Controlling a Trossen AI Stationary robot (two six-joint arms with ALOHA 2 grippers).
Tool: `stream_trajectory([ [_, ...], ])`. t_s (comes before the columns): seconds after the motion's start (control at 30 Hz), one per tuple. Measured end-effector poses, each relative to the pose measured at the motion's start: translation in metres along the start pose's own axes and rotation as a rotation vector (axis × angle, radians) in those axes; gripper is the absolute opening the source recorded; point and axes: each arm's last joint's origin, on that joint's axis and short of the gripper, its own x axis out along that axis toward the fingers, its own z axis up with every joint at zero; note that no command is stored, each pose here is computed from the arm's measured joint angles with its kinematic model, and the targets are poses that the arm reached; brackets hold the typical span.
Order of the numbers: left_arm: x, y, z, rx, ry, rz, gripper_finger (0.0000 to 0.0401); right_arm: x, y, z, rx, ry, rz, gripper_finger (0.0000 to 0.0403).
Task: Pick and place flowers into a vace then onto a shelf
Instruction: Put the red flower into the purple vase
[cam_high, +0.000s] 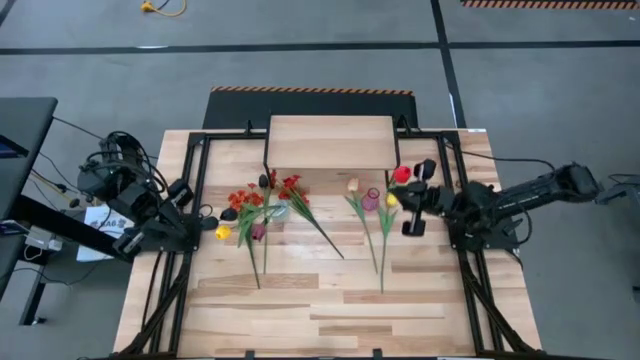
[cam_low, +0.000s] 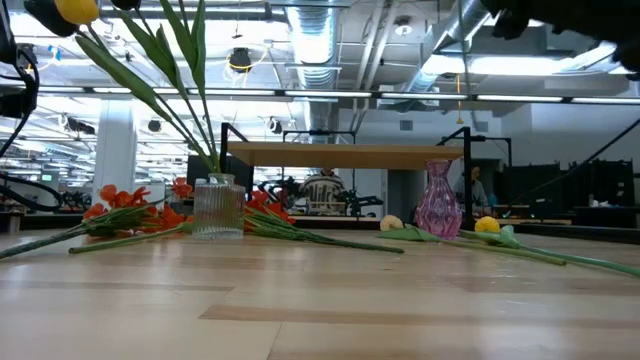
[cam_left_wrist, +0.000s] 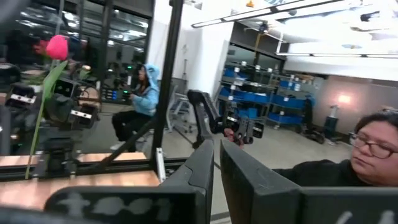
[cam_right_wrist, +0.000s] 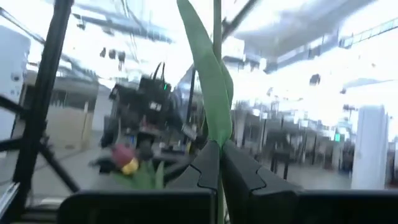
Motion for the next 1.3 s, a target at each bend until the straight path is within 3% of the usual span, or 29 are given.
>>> stream_trajectory([
  [0.13, 0.0, 0.001, 0.0, 0.001, -0.003, 0.029, 0.0016, 0.001, -0.021, -0.008, -0.016, -0.034, -0.034, 0.0],
  [0.4, 0.0, 0.001, 0.002, -0.011, -0.028, 0.05, 0.0016, 0.01, -0.047, -0.032, 0.073, -0.016, -0.127, 0.0],
  [0.77, 0.0, 0.001, 0.002, -0.012, -0.028, 0.051, 0.0016, 0.017, -0.046, -0.06, 0.14, -0.01, -0.151, 0.0],
  [1.3, 0.0, 0.001, 0.003, -0.019, -0.029, 0.052, 0.0016, 0.018, -0.044, -0.07, 0.144, 0.065, -0.168, 0.001],
])
